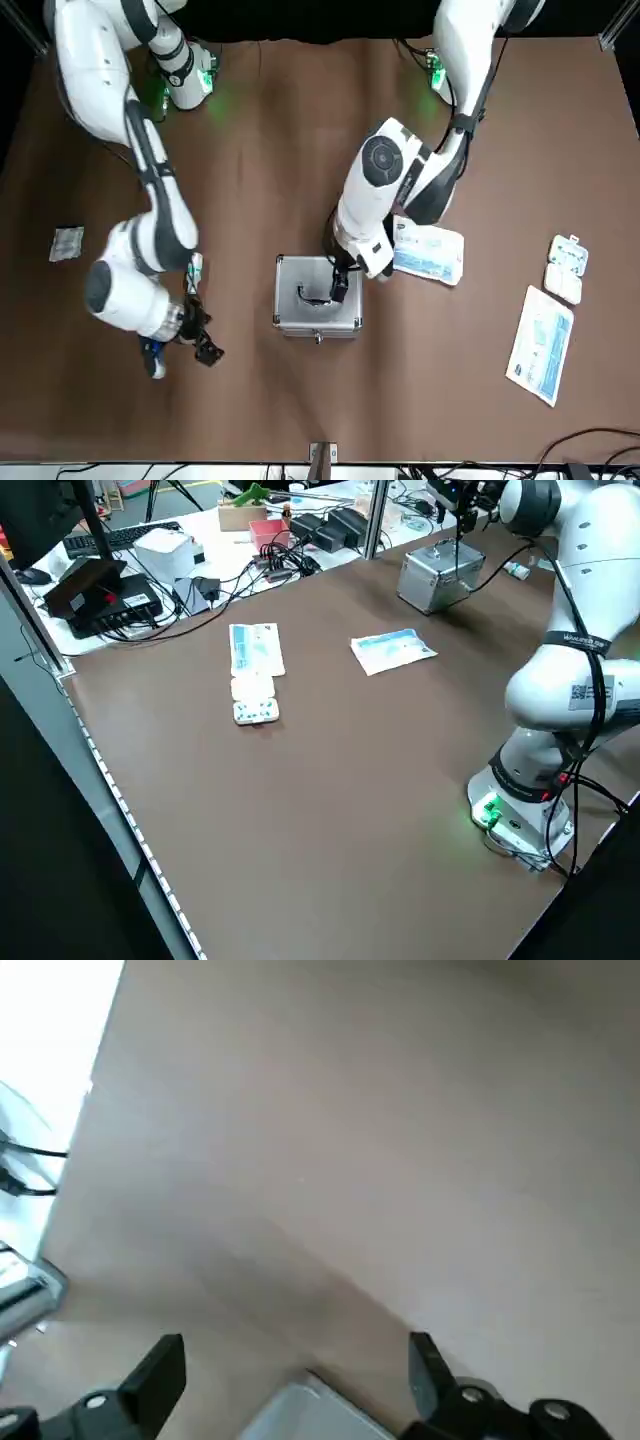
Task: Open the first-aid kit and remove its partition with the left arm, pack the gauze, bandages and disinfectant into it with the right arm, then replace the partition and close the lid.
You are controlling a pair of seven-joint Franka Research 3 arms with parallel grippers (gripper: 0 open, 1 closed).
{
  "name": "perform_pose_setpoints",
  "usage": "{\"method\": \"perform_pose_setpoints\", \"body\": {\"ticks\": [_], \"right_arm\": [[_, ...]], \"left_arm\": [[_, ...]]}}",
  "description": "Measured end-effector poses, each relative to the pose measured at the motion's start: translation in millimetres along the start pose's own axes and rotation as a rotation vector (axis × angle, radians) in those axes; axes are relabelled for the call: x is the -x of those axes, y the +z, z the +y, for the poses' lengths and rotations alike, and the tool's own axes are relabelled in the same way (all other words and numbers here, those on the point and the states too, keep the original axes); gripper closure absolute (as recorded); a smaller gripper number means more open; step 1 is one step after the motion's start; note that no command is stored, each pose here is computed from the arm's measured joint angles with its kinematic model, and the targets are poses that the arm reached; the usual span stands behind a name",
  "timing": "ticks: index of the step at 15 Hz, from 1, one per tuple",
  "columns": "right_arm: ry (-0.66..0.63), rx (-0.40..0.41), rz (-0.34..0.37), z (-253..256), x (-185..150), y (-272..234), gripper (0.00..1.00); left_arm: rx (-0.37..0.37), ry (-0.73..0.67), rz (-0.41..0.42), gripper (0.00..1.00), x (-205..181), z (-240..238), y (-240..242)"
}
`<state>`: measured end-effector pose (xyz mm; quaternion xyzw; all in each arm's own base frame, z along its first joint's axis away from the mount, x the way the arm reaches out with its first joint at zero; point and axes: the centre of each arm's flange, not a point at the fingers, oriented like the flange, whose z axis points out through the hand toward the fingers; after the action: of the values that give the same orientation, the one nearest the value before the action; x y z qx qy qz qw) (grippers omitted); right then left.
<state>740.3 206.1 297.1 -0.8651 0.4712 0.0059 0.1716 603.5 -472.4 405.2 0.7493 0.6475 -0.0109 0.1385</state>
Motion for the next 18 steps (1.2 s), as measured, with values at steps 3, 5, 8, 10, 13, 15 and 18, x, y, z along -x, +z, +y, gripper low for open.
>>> {"method": "perform_pose_setpoints", "body": {"ticks": [3, 5, 8, 10, 13, 15, 18], "right_arm": [[0.06, -0.04, 0.02, -4, 22, 42, 0.01], [0.088, -0.034, 0.014, -4, 31, 58, 0.01], [0.118, -0.041, -0.038, -6, 46, 68, 0.01], [0.163, -0.056, -0.091, -8, 52, 69, 0.01], [0.242, -0.078, -0.173, -8, 54, 73, 0.02], [0.274, -0.077, -0.217, -8, 57, 77, 0.02], [0.299, -0.038, -0.268, -3, 60, 88, 0.03]], "left_arm": [[0.039, 0.012, -0.02, 0.0, 11, -1, 7], [0.058, 0.011, -0.031, 0.0, 11, 1, 14], [0.092, 0.01, -0.041, 0.0, 10, 4, 27], [0.108, 0.009, -0.044, 0.0, 9, 5, 36], [0.13, 0.013, -0.041, 0.0, 7, 6, 52], [0.151, 0.028, -0.03, 0.0, 12, 3, 62], [0.164, 0.053, -0.018, 0.0, 23, -4, 69]]}}
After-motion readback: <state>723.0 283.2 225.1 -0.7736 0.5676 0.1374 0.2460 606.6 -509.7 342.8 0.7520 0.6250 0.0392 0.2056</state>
